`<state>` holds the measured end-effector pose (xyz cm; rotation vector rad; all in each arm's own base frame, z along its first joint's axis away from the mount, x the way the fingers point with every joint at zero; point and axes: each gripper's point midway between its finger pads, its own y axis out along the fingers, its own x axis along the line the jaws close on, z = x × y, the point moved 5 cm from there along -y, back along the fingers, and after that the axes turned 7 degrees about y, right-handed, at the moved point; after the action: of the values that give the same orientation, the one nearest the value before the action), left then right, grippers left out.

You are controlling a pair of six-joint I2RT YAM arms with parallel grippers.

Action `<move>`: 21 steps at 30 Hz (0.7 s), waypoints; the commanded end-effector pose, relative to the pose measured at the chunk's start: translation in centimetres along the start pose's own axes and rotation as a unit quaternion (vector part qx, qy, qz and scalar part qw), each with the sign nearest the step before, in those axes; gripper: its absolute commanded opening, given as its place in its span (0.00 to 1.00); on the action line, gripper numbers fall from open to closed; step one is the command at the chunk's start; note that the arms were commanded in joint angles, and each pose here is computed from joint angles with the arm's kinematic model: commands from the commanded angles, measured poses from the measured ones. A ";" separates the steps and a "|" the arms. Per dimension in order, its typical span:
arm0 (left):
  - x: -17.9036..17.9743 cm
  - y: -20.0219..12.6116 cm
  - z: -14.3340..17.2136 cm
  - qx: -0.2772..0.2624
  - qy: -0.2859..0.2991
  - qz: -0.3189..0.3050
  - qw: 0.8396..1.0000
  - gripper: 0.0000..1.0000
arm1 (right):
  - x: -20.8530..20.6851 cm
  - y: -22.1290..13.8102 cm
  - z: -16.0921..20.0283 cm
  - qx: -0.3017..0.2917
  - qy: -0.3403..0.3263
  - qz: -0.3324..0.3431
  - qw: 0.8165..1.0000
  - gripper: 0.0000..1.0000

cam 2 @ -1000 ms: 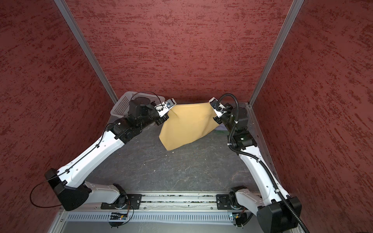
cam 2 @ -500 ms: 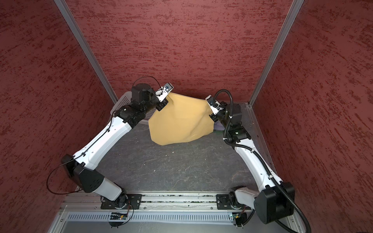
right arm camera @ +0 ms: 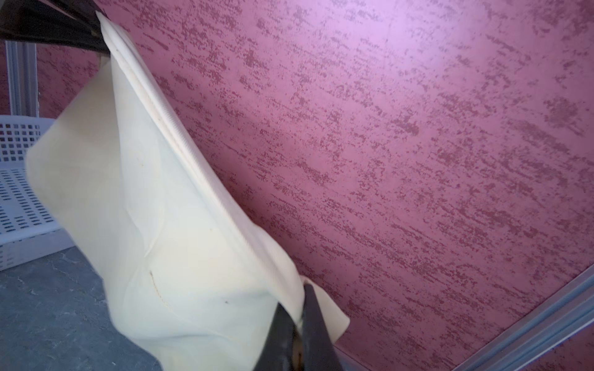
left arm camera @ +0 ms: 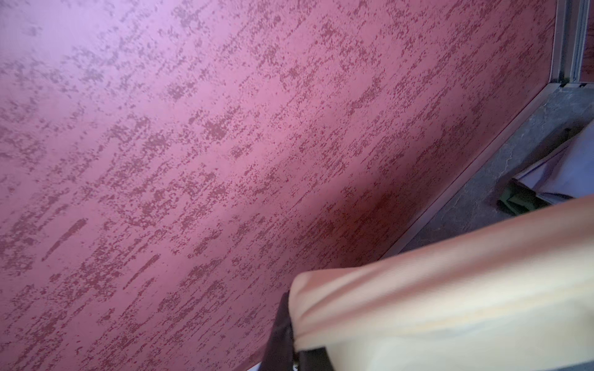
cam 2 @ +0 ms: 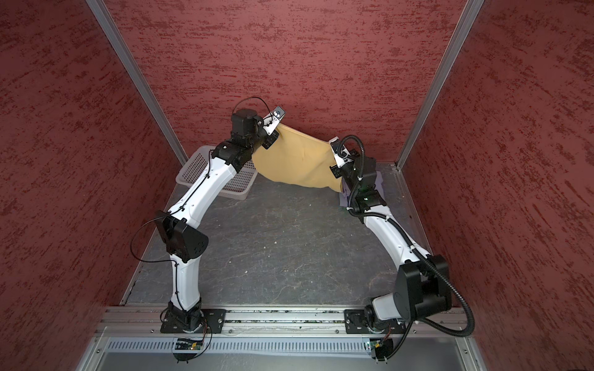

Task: Fold and stack skirts
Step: Flatten out the skirt at the center of the table.

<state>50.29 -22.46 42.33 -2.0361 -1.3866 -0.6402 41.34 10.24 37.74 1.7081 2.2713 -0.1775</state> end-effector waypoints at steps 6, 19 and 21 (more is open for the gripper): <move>-4.9 -7.4 6.1 0.038 0.023 0.026 0.999 0.00 | 2.8 -5.4 6.3 0.064 0.000 -0.072 0.995 0.00; -20.4 -16.1 16.1 0.187 0.038 0.189 0.963 0.00 | 9.7 -11.7 14.6 0.253 0.190 -0.220 0.923 0.00; -21.8 -17.2 16.5 0.194 0.032 0.209 0.958 0.00 | 10.3 -12.3 15.5 0.283 0.218 -0.223 0.907 0.01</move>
<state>29.16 -20.89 19.30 -1.8929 -0.8664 -0.2949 30.92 11.49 20.13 1.5230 3.0008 -0.6368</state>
